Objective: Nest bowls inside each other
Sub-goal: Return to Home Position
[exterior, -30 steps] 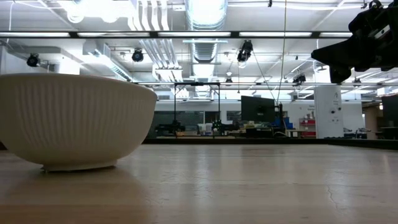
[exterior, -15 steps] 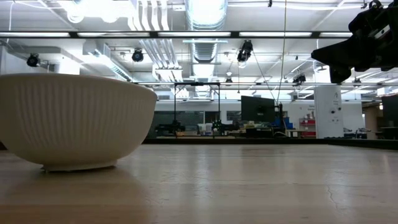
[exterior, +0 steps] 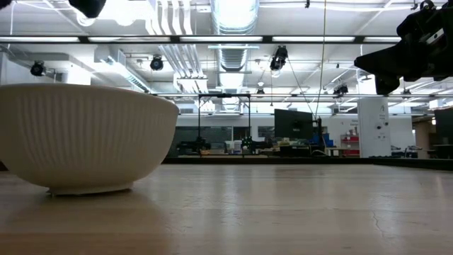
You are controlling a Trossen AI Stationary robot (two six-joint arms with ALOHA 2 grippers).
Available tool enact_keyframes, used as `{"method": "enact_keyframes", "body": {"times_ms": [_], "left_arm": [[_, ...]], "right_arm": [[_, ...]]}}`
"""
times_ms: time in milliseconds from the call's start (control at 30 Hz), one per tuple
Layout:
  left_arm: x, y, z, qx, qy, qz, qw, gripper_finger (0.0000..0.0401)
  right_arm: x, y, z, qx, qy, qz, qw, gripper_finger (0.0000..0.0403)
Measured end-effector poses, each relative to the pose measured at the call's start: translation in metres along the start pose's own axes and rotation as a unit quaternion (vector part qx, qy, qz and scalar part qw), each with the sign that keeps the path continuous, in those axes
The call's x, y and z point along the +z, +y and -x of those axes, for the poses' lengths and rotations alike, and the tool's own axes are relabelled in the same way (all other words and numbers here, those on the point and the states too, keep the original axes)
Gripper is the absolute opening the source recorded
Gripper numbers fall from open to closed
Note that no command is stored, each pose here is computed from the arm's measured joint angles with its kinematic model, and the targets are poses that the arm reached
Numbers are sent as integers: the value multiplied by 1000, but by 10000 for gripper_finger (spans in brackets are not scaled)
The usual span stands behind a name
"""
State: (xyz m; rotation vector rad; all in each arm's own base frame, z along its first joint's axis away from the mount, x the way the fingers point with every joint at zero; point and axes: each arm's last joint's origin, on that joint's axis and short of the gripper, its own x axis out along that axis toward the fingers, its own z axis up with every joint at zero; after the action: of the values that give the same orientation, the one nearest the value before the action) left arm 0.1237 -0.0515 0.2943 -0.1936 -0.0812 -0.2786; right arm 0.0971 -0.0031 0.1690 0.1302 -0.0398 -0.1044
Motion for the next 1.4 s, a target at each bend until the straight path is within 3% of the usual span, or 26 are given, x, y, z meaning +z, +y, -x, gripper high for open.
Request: {"method": "enact_keyframes", "body": {"times_ms": [467, 1400], "left_arm": [[-50, 11, 19, -7, -41, 0, 999, 8], [-85, 18, 25, -1, -6, 0, 1000, 8]], "right_arm": [[0, 0, 0, 0, 0, 0, 1000, 34], [0, 0, 0, 0, 0, 0, 1000, 34]]}}
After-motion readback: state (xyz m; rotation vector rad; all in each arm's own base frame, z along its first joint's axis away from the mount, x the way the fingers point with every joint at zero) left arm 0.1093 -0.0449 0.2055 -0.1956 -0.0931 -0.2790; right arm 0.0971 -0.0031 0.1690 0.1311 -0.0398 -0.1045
